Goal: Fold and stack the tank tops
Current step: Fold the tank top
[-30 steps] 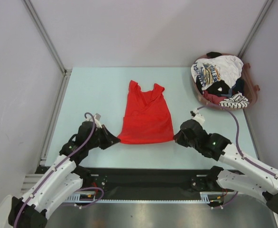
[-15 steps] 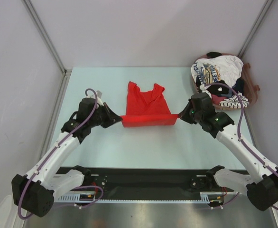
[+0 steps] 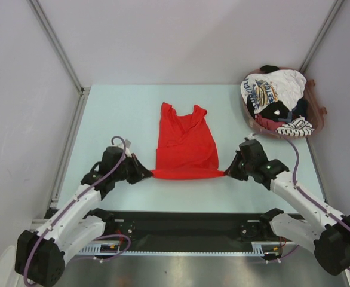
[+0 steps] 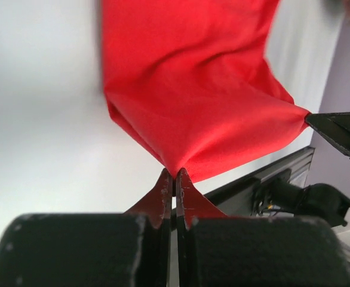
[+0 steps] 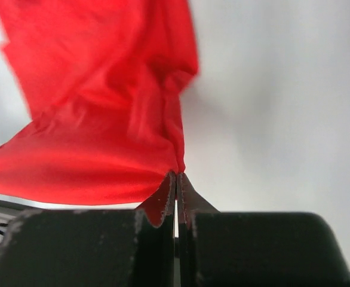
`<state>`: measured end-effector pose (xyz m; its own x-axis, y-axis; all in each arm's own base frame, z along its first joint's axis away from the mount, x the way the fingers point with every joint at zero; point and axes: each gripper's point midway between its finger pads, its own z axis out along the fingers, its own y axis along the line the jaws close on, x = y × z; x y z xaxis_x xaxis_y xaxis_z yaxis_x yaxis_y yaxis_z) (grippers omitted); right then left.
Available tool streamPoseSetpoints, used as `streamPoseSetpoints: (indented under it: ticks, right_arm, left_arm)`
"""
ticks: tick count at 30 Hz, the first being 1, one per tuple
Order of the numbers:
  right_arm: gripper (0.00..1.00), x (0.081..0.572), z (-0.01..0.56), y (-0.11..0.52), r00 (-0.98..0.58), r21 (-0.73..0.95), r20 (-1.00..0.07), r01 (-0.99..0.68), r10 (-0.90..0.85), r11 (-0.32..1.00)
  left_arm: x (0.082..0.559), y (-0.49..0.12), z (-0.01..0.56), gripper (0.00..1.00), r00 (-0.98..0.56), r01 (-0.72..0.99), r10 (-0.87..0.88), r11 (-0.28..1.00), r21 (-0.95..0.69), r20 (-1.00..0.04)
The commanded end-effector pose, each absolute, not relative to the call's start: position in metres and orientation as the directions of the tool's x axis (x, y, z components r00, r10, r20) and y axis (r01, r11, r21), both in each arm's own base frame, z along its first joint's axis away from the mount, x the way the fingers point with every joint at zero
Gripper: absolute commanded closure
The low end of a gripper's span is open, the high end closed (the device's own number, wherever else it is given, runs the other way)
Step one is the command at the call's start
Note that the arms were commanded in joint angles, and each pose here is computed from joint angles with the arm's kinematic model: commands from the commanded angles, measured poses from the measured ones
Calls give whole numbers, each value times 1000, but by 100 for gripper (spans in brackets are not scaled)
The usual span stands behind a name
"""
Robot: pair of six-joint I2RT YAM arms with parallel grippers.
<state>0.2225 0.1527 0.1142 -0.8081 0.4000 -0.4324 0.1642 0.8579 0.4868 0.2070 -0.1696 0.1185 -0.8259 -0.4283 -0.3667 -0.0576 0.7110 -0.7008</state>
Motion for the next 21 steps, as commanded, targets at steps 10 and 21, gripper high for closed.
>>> streamPoseSetpoints:
  ticks: [10,21]
  right_arm:
    - [100,338,172,186,-773,527,-490,107,404,843]
    - [100,294,166,173,-781,549,-476,96,405,830]
  left_arm:
    - [311,-196,181,100,-824,37,-398,672,-739,-403]
    - [268,-186,175,100,-812,52,-401,673,-738,-423]
